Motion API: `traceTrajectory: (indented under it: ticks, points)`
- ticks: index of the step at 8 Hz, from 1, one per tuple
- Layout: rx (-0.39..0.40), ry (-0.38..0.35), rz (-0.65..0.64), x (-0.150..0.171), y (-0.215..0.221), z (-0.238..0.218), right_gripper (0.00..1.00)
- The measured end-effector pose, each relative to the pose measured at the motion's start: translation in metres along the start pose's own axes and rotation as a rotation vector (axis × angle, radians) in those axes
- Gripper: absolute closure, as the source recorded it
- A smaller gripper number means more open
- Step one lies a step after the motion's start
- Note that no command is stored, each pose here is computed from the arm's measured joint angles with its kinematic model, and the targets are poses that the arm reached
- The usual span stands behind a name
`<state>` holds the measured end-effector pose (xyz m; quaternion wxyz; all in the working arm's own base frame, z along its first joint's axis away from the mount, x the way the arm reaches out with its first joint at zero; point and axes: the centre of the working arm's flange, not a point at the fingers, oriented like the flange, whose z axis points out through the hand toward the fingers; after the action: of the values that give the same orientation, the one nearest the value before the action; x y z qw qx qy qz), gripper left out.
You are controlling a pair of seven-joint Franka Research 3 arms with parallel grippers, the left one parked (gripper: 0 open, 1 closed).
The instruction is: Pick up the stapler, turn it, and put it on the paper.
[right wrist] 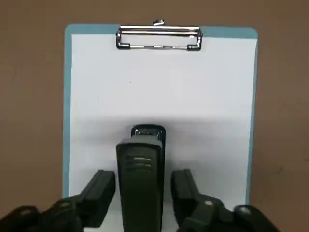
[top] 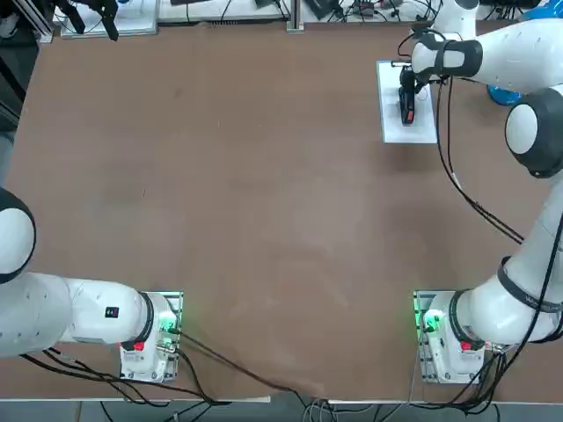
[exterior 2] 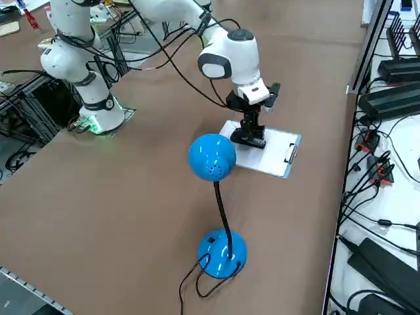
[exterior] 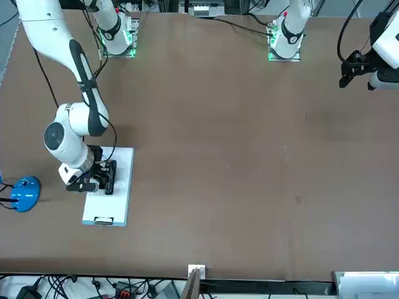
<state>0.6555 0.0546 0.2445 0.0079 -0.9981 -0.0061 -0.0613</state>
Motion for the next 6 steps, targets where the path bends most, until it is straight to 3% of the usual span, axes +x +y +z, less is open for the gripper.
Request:
traceTrajectory:
  ticks: [1, 2, 4, 6]
  points:
    - [0.001, 0.01, 0.0, 0.004, 0.0, -0.004, 0.04]
    - [0.002, 0.02, 0.0, 0.007, -0.001, -0.008, 0.0]
    - [0.01, 0.046, 0.037, 0.016, -0.004, -0.028, 0.0]
    - [0.021, 0.044, 0.078, 0.02, -0.01, -0.081, 0.0]
